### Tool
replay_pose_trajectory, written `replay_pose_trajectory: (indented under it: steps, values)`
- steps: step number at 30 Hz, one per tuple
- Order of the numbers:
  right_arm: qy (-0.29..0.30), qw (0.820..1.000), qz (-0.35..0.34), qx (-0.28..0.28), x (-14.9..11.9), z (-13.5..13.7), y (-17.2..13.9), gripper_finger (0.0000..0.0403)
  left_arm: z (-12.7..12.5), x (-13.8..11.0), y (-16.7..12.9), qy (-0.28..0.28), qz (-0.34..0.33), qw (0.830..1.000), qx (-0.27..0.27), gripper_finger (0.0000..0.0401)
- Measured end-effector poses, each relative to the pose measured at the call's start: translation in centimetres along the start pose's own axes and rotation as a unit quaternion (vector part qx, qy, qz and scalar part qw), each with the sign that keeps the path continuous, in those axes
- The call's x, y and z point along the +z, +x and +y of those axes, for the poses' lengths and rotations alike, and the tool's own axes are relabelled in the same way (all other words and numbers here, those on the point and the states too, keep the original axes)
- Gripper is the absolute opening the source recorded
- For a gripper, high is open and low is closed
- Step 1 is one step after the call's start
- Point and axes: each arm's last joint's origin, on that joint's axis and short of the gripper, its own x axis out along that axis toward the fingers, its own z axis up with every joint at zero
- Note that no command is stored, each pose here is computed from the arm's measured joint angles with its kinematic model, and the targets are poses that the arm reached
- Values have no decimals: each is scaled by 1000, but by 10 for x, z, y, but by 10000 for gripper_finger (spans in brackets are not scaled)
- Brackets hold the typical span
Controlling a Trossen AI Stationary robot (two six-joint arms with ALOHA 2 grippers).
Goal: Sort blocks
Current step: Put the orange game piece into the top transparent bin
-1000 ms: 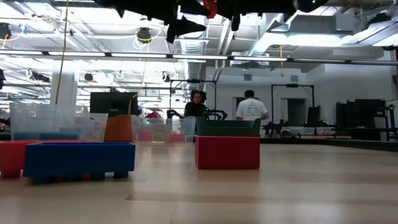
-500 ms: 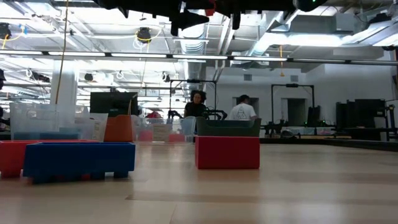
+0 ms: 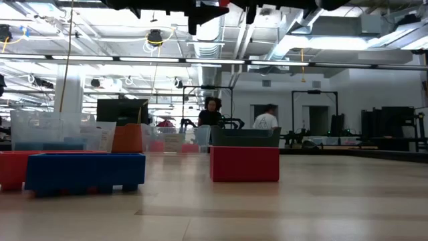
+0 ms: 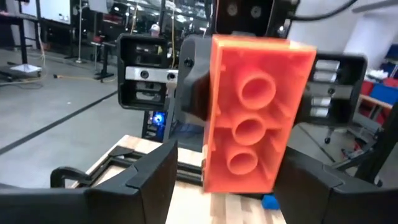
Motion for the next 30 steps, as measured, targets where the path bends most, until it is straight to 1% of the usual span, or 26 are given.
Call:
replay_pose_trajectory:
  steps: [3,8,11,13,16,20,23,27,30]
  values:
    - [-12,1000,2,-1,0,0,0,100,0,1,0,-13,-5,1000,3,203]
    - [-6,1000,12,-2,-2,0,0,101,-6,0,1,-13,-9,1000,19,134]
    - [-2,1000,20,-2,-4,-1,0,112,-8,-1,2,-14,-7,1000,23,131]
    - [0,1000,25,-3,-4,0,0,129,-8,-2,2,-20,-6,1000,22,131]
    - [1,1000,29,3,-5,-1,0,164,-8,-2,2,-41,-5,999,22,131]
    - [8,999,47,-2,-3,-8,-3,213,-4,-4,1,-56,8,998,26,131]
    - [12,997,72,-20,4,-16,-6,237,4,-4,-1,-72,19,997,32,131]
    - [8,993,106,-50,22,-24,-16,245,26,-5,-7,-94,49,994,35,131]
    - [24,983,151,-106,26,-29,-26,244,48,-10,-15,-103,94,988,60,131]
